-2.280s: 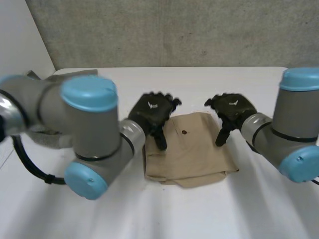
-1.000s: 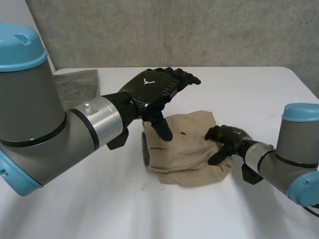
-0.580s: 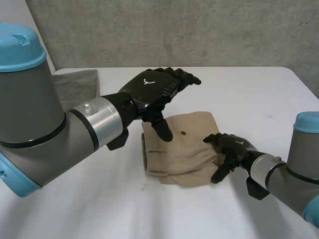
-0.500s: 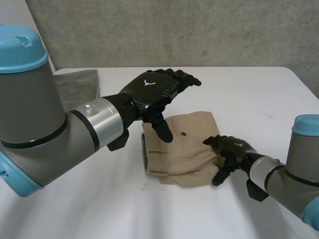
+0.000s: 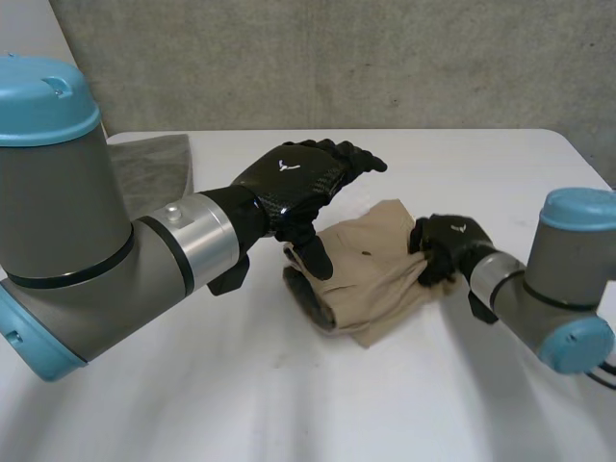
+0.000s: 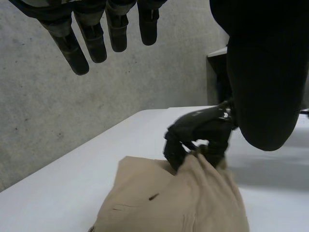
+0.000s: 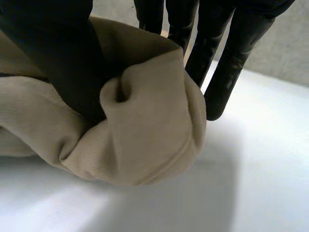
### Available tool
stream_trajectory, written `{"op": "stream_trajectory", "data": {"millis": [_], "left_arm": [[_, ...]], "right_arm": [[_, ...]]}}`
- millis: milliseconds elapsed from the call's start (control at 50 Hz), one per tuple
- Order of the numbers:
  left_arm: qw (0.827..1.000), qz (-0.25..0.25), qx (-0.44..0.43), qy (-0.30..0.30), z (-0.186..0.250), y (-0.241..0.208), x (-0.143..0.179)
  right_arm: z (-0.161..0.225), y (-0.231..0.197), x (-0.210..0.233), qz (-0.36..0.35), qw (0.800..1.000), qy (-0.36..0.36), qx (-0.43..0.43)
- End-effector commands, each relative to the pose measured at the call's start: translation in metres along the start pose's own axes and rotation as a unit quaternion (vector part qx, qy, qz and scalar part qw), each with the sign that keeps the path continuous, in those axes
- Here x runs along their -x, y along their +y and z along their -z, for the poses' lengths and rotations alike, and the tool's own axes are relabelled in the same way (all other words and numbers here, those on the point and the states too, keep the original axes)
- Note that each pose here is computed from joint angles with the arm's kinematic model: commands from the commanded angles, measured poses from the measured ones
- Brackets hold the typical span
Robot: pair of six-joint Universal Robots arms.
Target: Fold the laundry.
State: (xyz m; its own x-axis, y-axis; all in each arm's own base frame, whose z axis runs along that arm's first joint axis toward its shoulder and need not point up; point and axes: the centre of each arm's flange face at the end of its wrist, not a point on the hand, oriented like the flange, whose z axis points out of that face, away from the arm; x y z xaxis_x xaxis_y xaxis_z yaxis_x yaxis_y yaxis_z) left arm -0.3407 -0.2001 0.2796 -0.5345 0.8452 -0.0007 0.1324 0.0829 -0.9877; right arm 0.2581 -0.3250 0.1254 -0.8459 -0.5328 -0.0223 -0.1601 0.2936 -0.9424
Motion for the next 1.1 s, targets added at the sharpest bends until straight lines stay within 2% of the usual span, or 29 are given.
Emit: {"op": "stream_trajectory", "data": {"millis": [20,120,240,320,600,800,900,1100], "left_arm": [[1.000,0.001,0.001,-0.001,0.000,0.000,0.001],[1.000,0.001,0.001,-0.001,0.000,0.000,0.001],[1.000,0.001,0.001,-0.001,0.000,0.001,0.001],[1.000,0.002,0.002,-0.001,-0.001,0.002,0.001],[1.000,0.005,0.011,-0.001,-0.003,0.008,0.001],[1.000,0.008,0.016,0.000,-0.004,0.011,0.001],[1.000,0.008,0.017,0.000,-0.004,0.012,0.001],[1.000,0.009,0.016,0.000,-0.002,0.011,0.001]], "right_arm": [[-0.048,-0.022,-0.033,0.054,0.997,0.043,-0.039],[-0.079,-0.042,-0.070,0.069,0.992,0.085,-0.068],[-0.103,-0.052,-0.150,0.057,0.981,0.168,-0.076],[-0.103,-0.058,-0.192,0.058,0.968,0.224,-0.095],[-0.079,-0.030,-0.287,0.071,0.953,0.284,-0.082],[-0.064,-0.030,-0.318,0.088,0.950,0.288,-0.088],[-0.061,-0.032,-0.327,0.130,0.941,0.302,-0.084],[-0.054,-0.036,-0.335,0.157,0.920,0.355,-0.062]]}}
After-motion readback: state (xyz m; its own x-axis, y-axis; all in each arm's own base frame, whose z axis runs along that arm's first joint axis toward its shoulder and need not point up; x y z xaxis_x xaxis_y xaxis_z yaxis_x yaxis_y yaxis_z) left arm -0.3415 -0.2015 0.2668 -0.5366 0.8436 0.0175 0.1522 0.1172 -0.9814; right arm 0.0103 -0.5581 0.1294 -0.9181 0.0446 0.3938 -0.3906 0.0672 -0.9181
